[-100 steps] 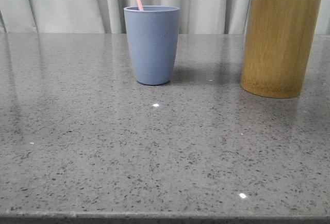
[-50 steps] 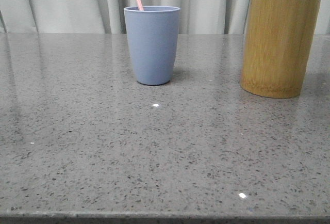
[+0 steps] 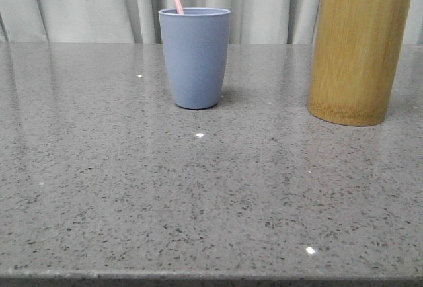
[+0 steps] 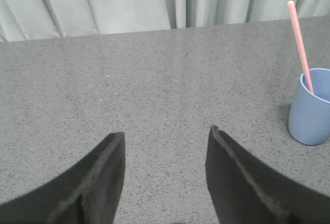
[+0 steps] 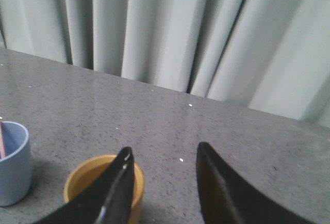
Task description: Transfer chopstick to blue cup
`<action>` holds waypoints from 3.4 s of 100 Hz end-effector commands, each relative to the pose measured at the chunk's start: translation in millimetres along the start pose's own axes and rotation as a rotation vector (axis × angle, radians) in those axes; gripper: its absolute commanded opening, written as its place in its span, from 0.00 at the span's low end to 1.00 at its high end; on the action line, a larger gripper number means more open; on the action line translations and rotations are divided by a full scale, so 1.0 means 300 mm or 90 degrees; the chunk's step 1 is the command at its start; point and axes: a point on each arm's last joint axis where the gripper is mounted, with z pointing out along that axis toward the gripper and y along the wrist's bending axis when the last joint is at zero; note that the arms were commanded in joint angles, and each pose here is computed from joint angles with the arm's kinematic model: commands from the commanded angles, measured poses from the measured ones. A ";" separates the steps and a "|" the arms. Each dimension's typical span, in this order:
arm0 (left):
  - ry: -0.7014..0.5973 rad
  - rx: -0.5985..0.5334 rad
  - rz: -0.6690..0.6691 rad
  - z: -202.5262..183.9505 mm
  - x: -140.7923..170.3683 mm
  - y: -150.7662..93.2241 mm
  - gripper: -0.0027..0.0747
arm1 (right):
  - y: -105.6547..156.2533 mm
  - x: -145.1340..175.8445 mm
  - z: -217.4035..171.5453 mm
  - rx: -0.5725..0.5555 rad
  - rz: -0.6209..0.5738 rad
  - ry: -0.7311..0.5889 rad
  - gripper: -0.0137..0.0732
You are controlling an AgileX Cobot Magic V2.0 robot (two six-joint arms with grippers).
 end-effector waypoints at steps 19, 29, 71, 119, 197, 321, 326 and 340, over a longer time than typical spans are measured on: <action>-0.076 0.011 -0.005 -0.067 0.039 0.028 0.38 | -0.035 0.037 -0.140 0.055 -0.014 -0.052 0.42; -0.085 0.017 -0.013 -0.090 0.072 0.039 0.24 | -0.035 0.073 -0.181 0.059 -0.010 -0.052 0.30; -0.109 0.025 -0.034 -0.152 0.194 0.077 0.01 | -0.034 0.210 -0.316 0.071 0.011 -0.064 0.09; -0.109 0.028 -0.037 -0.153 0.202 0.077 0.01 | -0.034 0.222 -0.333 0.072 0.012 -0.071 0.09; -0.109 0.019 -0.049 -0.132 0.234 0.070 0.01 | -0.034 0.222 -0.333 0.072 0.012 -0.071 0.09; -0.269 -0.107 -0.006 0.110 0.640 0.067 0.01 | -0.034 0.222 -0.333 0.072 0.013 -0.070 0.09; -0.269 -0.107 -0.006 0.110 0.640 0.067 0.01 | -0.034 0.222 -0.333 0.072 0.013 -0.070 0.09; -0.269 -0.107 -0.006 0.110 0.640 0.067 0.01 | -0.034 0.222 -0.333 0.072 0.013 -0.070 0.09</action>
